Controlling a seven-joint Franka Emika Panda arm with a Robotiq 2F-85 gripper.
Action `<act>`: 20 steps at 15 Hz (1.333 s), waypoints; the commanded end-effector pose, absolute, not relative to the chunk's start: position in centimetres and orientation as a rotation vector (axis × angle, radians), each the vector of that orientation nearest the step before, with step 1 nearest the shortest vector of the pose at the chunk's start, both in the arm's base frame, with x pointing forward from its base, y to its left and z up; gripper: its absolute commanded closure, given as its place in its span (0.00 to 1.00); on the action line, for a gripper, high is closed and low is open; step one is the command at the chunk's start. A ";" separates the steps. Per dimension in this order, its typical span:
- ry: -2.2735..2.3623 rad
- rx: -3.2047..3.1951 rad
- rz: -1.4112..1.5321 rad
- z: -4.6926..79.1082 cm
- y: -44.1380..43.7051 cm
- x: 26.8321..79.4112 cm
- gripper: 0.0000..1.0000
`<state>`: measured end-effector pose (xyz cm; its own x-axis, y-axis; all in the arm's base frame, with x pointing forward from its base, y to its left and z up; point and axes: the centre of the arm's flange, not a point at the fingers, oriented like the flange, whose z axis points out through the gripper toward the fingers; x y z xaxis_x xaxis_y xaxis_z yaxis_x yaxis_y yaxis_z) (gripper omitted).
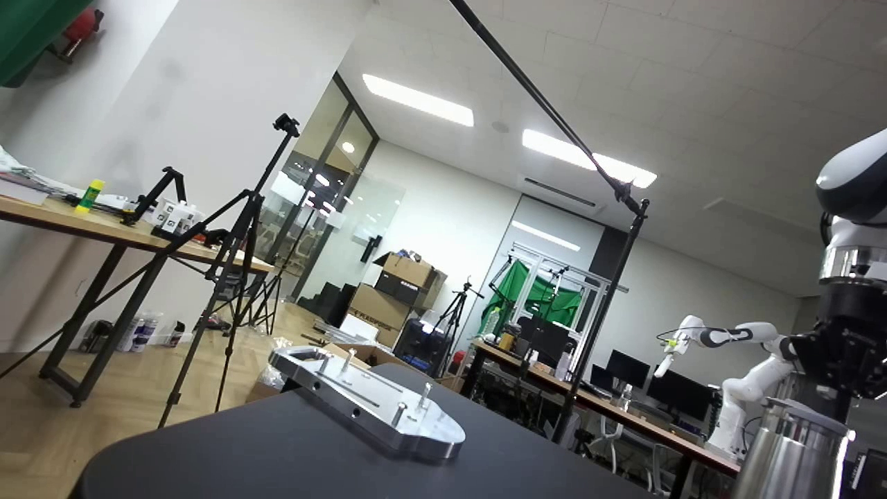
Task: Press down on the top of the flask to close the lid
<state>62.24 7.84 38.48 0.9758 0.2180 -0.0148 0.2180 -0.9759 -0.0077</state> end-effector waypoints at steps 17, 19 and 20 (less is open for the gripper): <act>-0.360 -3.166 0.197 45.0 9.0 58.0 0.13; -0.399 -3.144 0.190 44.3 9.1 58.4 0.24; -0.396 -3.146 0.191 44.3 9.1 58.4 0.18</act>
<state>58.41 9.12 44.29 0.9617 0.2446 -0.1236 0.2488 -0.9683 0.0195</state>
